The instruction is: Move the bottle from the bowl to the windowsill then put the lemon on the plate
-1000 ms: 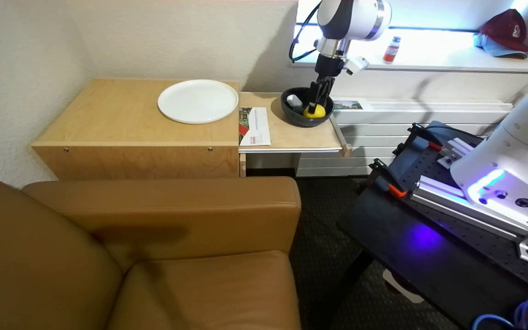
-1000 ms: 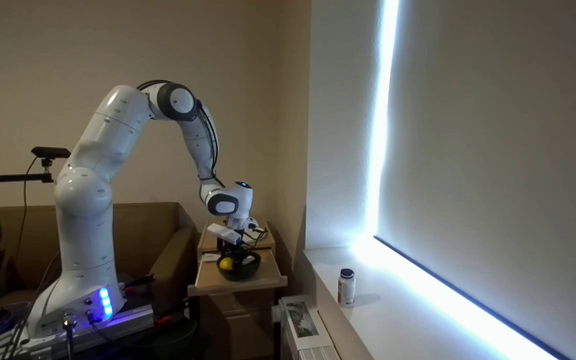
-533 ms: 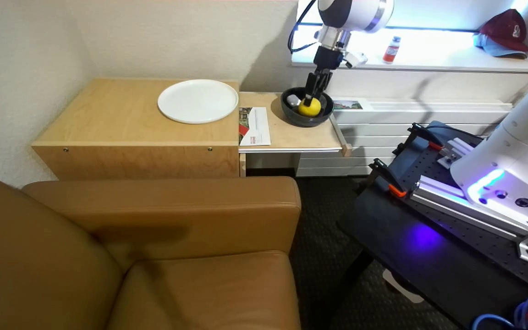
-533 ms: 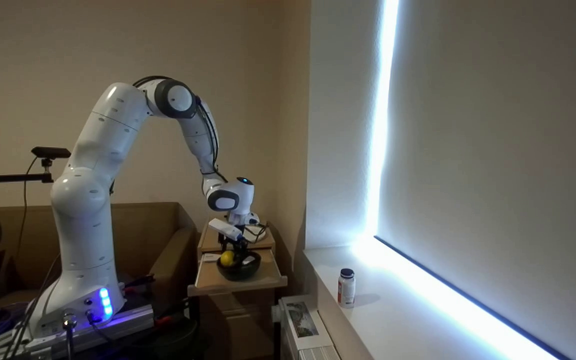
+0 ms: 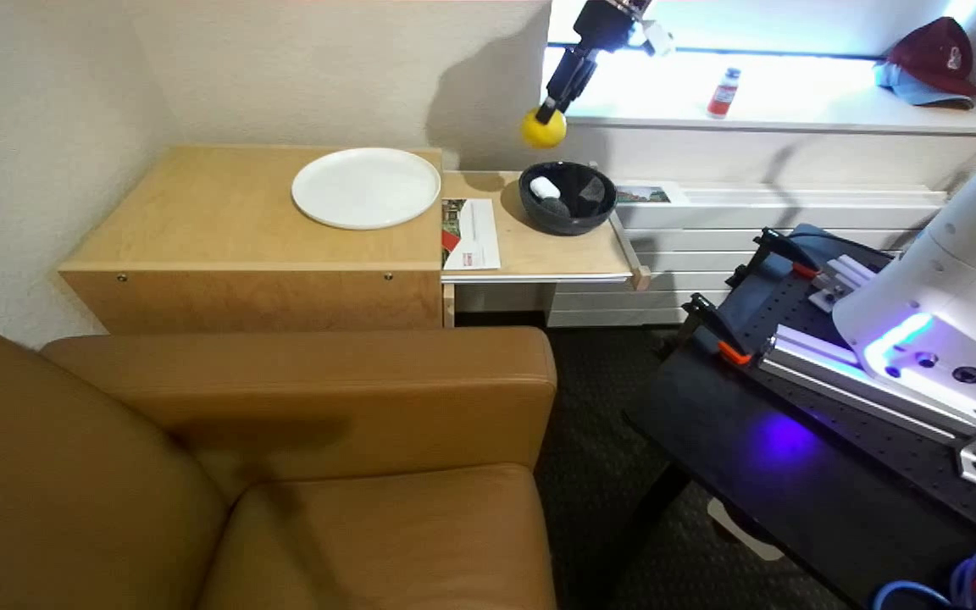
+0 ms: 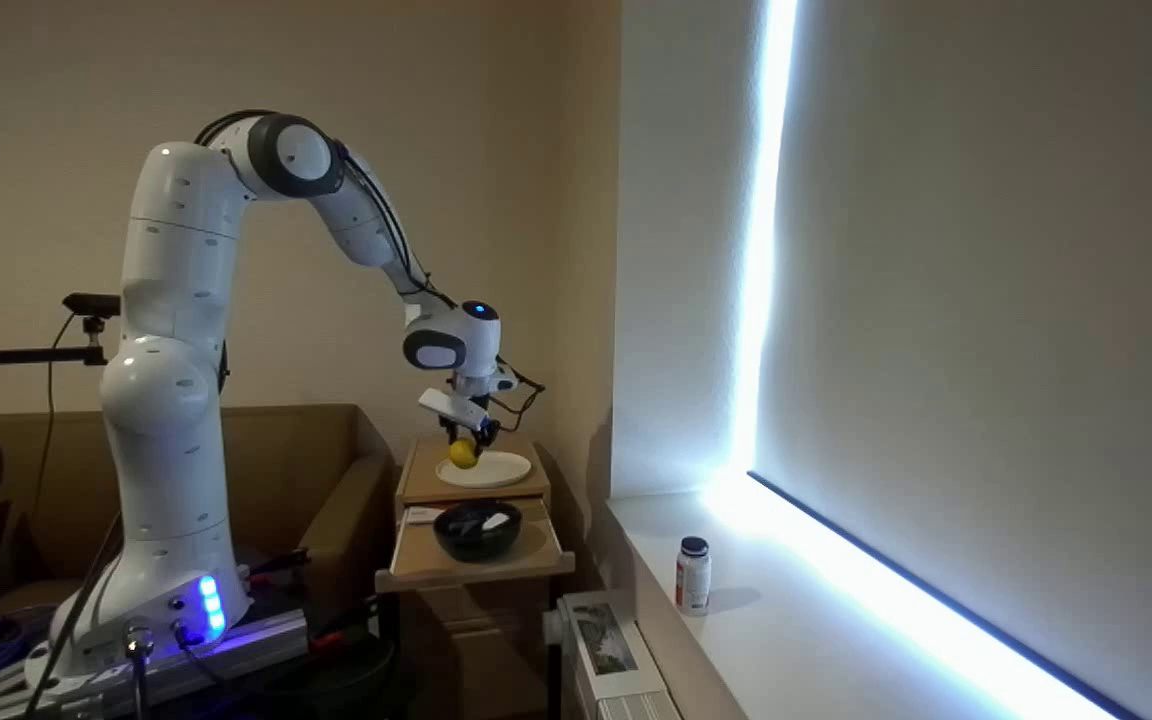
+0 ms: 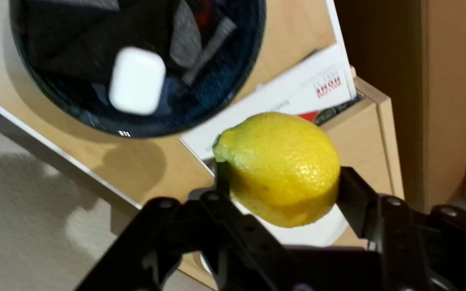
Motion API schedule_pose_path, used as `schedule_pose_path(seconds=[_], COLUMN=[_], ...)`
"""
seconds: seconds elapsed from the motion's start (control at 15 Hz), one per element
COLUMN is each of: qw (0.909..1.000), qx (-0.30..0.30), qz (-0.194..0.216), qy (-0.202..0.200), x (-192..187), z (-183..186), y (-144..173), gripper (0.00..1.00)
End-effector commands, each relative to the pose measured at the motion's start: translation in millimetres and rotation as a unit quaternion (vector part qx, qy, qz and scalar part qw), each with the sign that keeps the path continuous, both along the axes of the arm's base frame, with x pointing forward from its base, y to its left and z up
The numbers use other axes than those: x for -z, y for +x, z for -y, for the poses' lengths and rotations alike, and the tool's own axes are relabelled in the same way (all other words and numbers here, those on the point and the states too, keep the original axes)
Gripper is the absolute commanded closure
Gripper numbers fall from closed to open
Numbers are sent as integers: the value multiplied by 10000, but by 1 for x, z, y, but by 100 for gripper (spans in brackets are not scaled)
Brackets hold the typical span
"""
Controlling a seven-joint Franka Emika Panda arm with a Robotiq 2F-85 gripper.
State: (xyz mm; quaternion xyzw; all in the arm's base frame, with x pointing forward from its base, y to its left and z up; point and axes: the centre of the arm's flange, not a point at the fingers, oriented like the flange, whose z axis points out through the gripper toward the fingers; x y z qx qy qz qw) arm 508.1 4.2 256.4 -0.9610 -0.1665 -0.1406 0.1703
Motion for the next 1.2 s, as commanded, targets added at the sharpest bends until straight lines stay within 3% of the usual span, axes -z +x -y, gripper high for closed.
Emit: schedule_pose_path(seconds=[0.0,0.07,0.13,0.4,0.47,0.73,1.07,1.13], qw=[9966,9953,9977,9959,9959,9891,9835,9849], qx=[-433,-550,-323,-468,-491,-525,-818,-823], qz=[622,704,534,697,700,1373,1559,1478], qy=[317,384,270,339,288,-37,-406,-361], x=[-49,-58,-40,-59,-52,-29,17,2], z=[-34,-34,-37,-43,-46,-103,-176,-162], y=[-5,-30,1,-14,-9,43,79,49], gripper=[58,58,33,33,58,58,58,33])
